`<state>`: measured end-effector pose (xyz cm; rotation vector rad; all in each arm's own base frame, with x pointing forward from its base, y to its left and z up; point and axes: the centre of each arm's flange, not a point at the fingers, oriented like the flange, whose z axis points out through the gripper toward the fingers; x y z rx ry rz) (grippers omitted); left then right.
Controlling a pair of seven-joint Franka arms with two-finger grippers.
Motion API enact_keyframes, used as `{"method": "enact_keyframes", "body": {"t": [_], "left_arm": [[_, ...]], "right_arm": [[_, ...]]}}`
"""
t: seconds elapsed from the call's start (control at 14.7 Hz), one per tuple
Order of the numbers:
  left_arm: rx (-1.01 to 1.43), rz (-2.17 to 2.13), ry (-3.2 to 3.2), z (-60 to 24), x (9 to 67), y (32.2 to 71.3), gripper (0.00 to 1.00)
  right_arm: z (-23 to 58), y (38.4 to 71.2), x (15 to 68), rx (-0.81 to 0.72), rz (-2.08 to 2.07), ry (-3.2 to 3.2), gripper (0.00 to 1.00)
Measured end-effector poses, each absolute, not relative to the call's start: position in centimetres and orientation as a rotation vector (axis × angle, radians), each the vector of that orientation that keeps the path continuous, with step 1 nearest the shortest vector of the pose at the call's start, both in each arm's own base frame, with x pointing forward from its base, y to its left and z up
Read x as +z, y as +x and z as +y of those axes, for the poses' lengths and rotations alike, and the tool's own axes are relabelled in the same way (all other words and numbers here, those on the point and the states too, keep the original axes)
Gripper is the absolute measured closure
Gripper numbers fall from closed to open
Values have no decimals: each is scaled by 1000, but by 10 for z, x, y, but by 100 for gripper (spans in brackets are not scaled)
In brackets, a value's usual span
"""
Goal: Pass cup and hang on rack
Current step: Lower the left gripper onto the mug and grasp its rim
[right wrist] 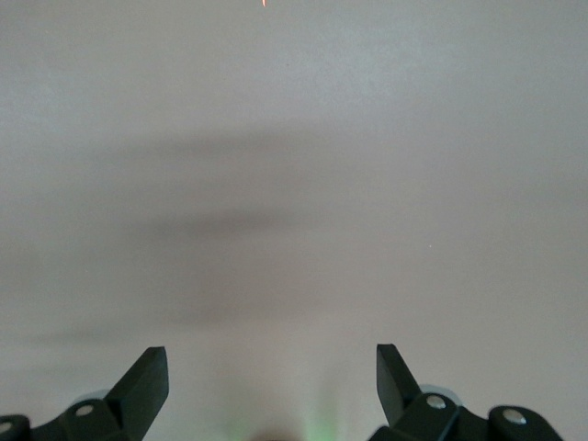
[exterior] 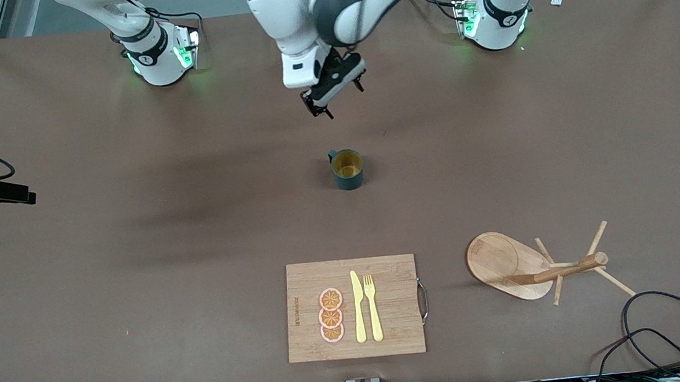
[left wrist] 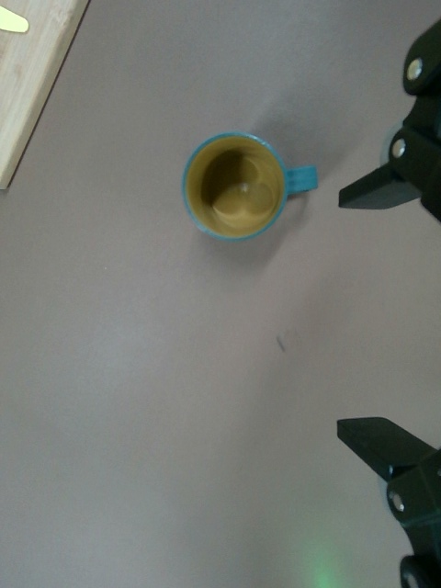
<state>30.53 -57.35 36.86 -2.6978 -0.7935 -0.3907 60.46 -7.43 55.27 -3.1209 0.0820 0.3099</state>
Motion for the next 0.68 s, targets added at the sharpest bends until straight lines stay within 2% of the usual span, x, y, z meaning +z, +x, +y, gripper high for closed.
{"method": "enact_keyframes", "body": {"t": [0.14,0.34,0.68], "left_arm": [[-543,-817,-2653,-593,326,278,0],[-752,-808,-2616,-609,272,256,0],[-935,-692,-2591,-612,214,254,3]], "right_arm": [[-76,603,552,322,87,-3118,0],[-76,599,560,308,87,-3119,0],[-65,581,585,261,60,-3114,0]]}}
